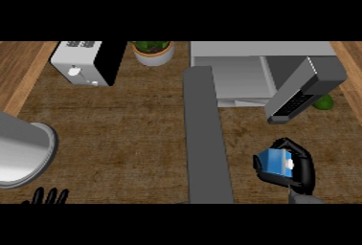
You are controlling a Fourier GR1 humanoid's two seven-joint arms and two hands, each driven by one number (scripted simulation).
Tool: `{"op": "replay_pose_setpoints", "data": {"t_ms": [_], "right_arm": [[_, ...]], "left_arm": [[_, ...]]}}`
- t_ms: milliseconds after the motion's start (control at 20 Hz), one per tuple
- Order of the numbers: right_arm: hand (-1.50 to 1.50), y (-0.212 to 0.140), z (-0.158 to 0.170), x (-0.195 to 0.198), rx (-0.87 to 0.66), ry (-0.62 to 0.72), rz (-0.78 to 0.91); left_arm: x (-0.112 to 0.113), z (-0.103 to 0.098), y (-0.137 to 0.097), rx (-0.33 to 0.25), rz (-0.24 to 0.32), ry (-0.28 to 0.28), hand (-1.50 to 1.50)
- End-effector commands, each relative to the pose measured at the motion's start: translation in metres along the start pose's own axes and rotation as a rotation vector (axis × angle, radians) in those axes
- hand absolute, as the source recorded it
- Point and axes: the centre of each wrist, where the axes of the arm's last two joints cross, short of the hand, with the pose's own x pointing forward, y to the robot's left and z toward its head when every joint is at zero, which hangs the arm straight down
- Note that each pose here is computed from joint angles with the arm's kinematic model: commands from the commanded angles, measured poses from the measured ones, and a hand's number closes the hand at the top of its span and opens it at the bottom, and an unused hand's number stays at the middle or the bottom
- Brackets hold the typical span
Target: Pick up the milk, place it into the microwave and close the microwave
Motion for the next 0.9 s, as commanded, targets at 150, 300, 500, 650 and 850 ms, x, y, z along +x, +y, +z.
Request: {"op": "replay_pose_setpoints", "data": {"t_ms": [150,300,500,650,850], "right_arm": [[1.5,0.018,0.008,0.054,0.039,-0.018,-0.234],[1.5,0.025,0.009,0.06,0.041,-0.031,-0.316],[1.5,0.044,-0.014,0.083,0.027,-0.018,-0.276],[1.5,0.067,-0.031,0.085,0.045,-0.035,-0.179],[1.5,0.093,-0.047,0.073,0.04,-0.016,-0.125]], "left_arm": [[0.005,0.003,-0.008,0.04,-0.013,-0.012,-1.5],[0.0,0.008,-0.006,0.048,0.01,0.009,-1.5],[0.0,-0.001,0.011,0.044,-0.003,-0.003,-1.5],[-0.005,0.002,0.005,0.047,0.0,0.007,-1.5],[-0.009,0.0,0.014,0.044,-0.006,0.011,-1.5]]}}
